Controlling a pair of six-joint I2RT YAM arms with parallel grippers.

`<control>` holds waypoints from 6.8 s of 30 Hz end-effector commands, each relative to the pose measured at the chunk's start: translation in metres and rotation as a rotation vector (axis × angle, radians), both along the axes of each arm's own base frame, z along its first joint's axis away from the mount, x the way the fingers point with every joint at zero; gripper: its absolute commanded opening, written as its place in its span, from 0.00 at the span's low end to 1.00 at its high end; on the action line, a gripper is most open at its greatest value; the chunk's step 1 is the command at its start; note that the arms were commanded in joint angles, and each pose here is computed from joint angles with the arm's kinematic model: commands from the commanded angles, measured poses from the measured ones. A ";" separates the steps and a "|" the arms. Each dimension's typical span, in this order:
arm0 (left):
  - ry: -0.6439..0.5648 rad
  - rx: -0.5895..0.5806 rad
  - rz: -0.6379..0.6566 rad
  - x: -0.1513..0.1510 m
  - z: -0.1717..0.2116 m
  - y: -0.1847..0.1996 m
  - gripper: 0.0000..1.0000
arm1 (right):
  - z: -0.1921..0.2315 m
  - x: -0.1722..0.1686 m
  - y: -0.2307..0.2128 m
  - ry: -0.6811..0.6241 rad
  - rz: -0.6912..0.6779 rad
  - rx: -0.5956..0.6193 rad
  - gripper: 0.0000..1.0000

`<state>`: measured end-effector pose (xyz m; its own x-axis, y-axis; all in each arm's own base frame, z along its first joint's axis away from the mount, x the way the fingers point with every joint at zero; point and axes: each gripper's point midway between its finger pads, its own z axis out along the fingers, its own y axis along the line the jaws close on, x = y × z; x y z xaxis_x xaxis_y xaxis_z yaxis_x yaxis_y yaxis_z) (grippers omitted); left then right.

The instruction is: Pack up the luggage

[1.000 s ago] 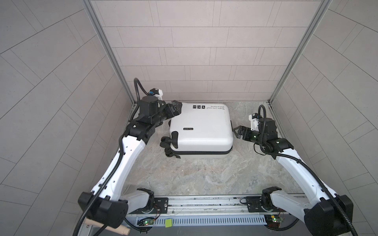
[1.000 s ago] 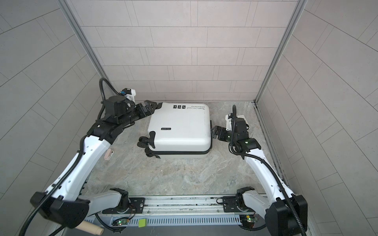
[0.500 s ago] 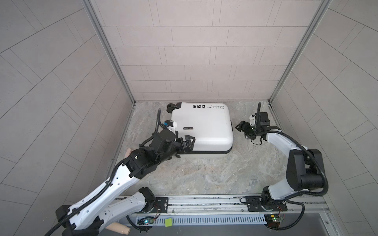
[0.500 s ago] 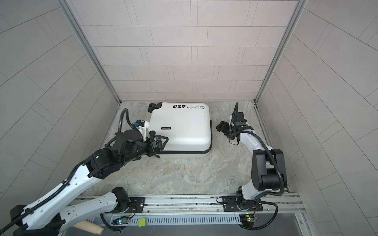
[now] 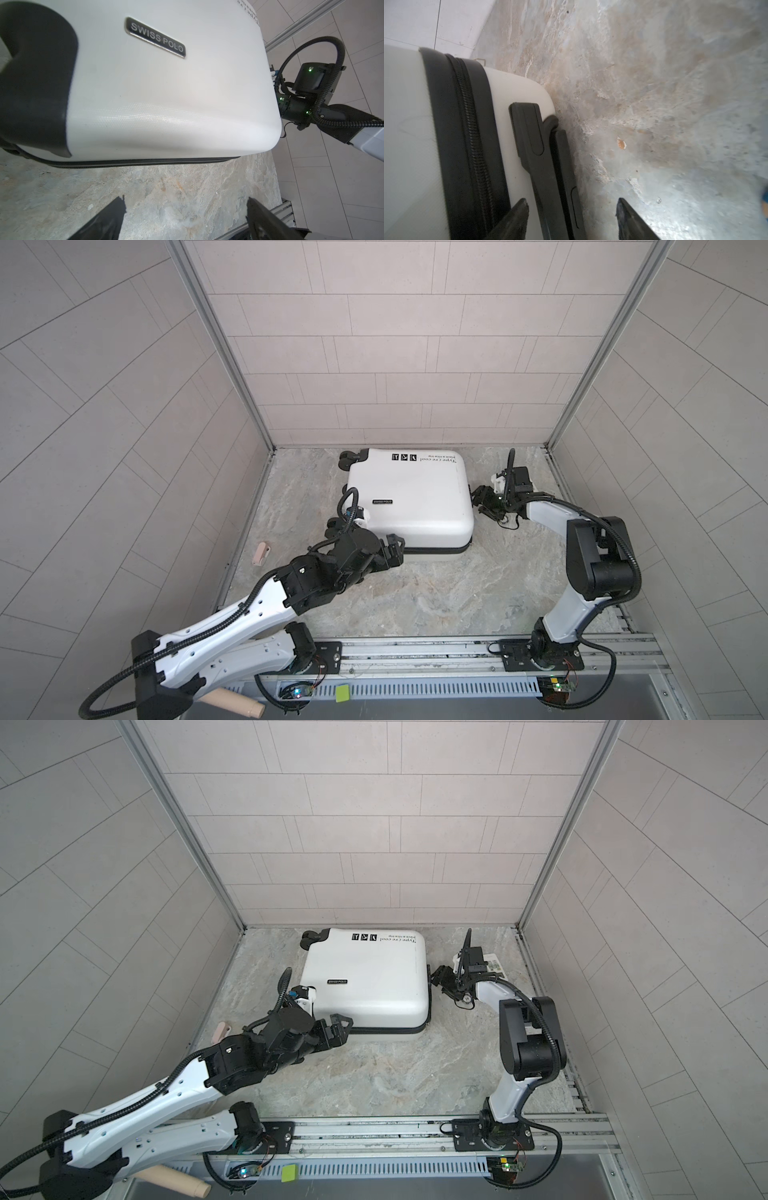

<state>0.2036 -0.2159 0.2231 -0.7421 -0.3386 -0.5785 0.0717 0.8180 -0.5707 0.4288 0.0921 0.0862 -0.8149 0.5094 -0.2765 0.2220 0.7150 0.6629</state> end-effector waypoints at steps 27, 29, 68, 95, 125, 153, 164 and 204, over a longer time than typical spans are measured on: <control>-0.022 -0.055 0.165 0.082 -0.019 0.026 1.00 | -0.037 -0.065 0.049 0.020 -0.075 0.027 0.11; -0.014 -0.049 0.172 0.089 -0.022 0.029 1.00 | -0.035 -0.073 0.054 0.014 -0.077 0.023 0.10; 0.033 0.019 0.117 0.211 -0.043 0.015 1.00 | 0.109 -0.170 0.038 -0.413 0.215 -0.424 1.00; -0.051 -0.116 0.122 0.156 -0.010 0.033 1.00 | 0.115 -0.003 0.011 -0.268 0.054 -0.089 1.00; -0.049 -0.114 0.001 0.252 -0.029 0.002 1.00 | 0.093 -0.073 0.083 -0.231 0.132 -0.090 0.98; -0.173 0.045 -0.007 0.197 0.015 0.038 1.00 | 0.128 -0.098 0.032 -0.237 0.206 -0.338 1.00; -0.221 0.093 -0.073 0.076 -0.003 0.056 1.00 | 0.087 -0.158 0.035 -0.243 0.315 -0.308 1.00; -0.237 0.268 -0.045 0.120 -0.054 0.027 0.98 | 0.075 -0.092 0.055 -0.213 0.235 -0.308 0.94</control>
